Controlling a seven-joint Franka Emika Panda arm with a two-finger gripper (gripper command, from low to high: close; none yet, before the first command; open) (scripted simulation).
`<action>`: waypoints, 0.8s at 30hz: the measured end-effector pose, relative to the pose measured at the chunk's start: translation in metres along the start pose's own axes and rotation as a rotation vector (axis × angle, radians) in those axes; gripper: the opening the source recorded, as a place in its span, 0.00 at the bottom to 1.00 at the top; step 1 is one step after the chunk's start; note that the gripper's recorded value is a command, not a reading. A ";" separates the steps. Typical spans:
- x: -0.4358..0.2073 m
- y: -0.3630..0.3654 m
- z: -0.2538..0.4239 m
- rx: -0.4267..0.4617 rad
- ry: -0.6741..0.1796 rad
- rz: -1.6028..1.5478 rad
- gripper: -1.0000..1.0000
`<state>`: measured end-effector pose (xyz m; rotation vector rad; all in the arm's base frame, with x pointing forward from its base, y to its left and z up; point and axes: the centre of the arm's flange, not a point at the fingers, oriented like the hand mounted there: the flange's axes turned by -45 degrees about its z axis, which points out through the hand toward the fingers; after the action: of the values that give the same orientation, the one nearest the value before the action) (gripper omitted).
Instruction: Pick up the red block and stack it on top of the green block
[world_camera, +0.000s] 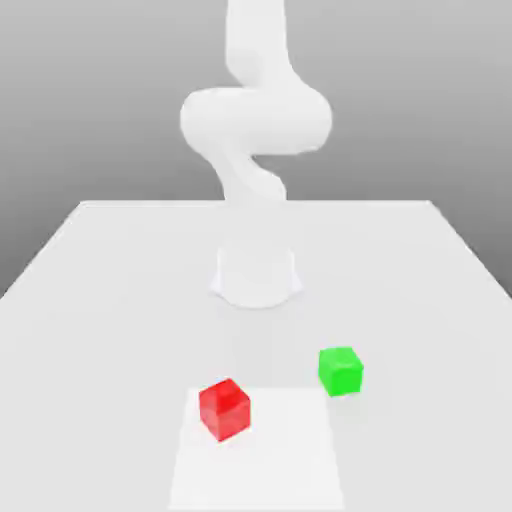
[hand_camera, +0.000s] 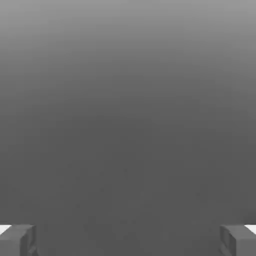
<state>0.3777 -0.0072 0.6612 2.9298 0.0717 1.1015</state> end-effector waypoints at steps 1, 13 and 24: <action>-0.007 0.003 0.027 0.005 -0.039 -0.030 0.50; -0.178 0.019 0.276 0.129 -0.481 -0.381 0.50; -0.334 0.021 0.371 0.233 -0.689 -0.550 0.50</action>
<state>0.3719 -0.0418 0.1622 2.9885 0.9642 0.0015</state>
